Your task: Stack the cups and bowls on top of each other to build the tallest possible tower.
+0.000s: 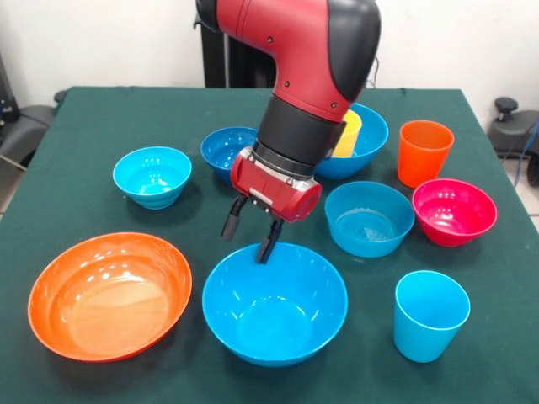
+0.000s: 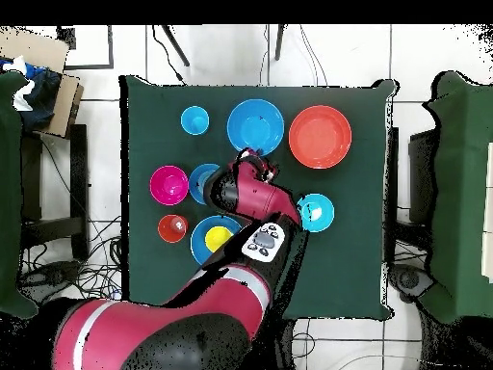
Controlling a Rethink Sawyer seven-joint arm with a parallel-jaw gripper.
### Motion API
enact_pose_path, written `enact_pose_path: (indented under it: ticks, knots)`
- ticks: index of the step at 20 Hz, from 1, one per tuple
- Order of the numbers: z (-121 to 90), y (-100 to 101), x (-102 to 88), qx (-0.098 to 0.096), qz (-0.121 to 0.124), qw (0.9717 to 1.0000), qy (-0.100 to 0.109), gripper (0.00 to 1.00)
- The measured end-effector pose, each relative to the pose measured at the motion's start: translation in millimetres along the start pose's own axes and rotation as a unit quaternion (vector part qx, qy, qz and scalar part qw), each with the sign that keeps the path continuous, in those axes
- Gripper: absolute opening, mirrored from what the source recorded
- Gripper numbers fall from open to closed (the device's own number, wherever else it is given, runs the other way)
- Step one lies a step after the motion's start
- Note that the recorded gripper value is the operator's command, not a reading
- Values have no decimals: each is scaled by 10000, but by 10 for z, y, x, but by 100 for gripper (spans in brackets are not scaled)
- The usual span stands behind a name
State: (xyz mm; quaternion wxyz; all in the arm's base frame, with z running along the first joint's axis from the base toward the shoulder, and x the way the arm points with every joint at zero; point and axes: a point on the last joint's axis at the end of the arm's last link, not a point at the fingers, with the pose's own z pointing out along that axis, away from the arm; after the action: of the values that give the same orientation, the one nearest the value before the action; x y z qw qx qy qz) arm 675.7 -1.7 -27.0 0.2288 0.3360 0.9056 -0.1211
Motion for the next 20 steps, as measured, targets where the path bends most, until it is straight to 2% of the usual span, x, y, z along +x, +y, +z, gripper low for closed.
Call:
enact_pose_path:
  ticks: [6,14,20]
  knots:
    - [-84,32,49,-18,-31,10000,4,100]
    - [-185,211,191,-104,-156,9998,0,100]
    - [-202,263,230,-138,-180,9997,-28,100]
